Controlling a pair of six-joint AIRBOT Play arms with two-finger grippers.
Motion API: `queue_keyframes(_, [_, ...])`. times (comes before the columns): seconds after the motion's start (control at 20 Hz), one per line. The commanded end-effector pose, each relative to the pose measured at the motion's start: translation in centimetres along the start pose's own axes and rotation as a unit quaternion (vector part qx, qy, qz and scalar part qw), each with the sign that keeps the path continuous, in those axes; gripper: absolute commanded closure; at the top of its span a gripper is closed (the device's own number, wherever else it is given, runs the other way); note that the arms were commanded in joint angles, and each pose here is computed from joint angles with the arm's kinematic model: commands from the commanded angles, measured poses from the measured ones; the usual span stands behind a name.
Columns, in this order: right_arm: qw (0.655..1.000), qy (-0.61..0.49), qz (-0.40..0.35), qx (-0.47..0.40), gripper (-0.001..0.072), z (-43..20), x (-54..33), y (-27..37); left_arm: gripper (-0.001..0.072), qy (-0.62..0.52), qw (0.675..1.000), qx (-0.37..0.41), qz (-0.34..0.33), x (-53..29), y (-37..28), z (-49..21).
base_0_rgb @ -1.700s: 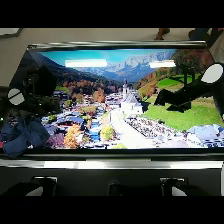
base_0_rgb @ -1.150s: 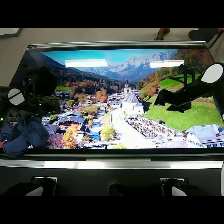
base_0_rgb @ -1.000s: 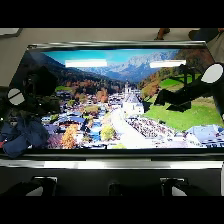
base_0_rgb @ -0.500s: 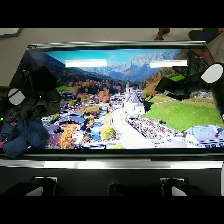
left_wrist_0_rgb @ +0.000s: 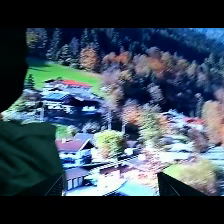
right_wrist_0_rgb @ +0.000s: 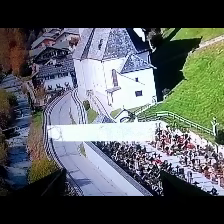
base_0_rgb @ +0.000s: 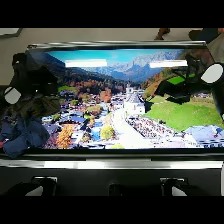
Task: Fold the shirts.
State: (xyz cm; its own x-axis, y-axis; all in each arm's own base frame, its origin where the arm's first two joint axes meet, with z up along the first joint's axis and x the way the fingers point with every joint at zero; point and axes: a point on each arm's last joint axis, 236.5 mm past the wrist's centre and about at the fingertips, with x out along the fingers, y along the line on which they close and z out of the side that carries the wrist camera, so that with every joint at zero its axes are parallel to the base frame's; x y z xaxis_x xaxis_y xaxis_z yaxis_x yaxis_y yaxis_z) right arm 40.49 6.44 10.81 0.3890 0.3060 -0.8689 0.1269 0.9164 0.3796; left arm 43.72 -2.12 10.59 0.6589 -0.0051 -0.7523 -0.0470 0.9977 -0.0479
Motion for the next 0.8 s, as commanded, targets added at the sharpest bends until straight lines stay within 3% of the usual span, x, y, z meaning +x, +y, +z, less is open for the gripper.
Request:
queue_keyframes(0.0, [0.998, 0.057, -0.012, 0.005, 0.0036, -2.7, -0.1, -0.6, -0.0002, 0.157, 0.981, 0.014, 0.114, -1.8, 8.3, -7.0])
queue_keyframes(0.3, [0.998, 0.059, -0.012, 0.007, 0.0036, -2.8, -0.2, -0.6, -0.0002, 0.364, 0.903, -0.139, 0.178, -2.5, 17.1, -24.5])
queue_keyframes(0.55, [0.998, 0.057, -0.012, 0.007, 0.0037, -2.6, 0.0, -0.6, -0.0002, 0.320, 0.902, -0.237, 0.168, -1.1, 20.1, -27.0])
queue_keyframes(0.75, [0.998, 0.055, -0.012, 0.008, 0.0037, -2.5, 0.0, -0.6, -0.0001, 0.299, 0.911, -0.242, 0.146, 0.0, 20.1, -26.3])
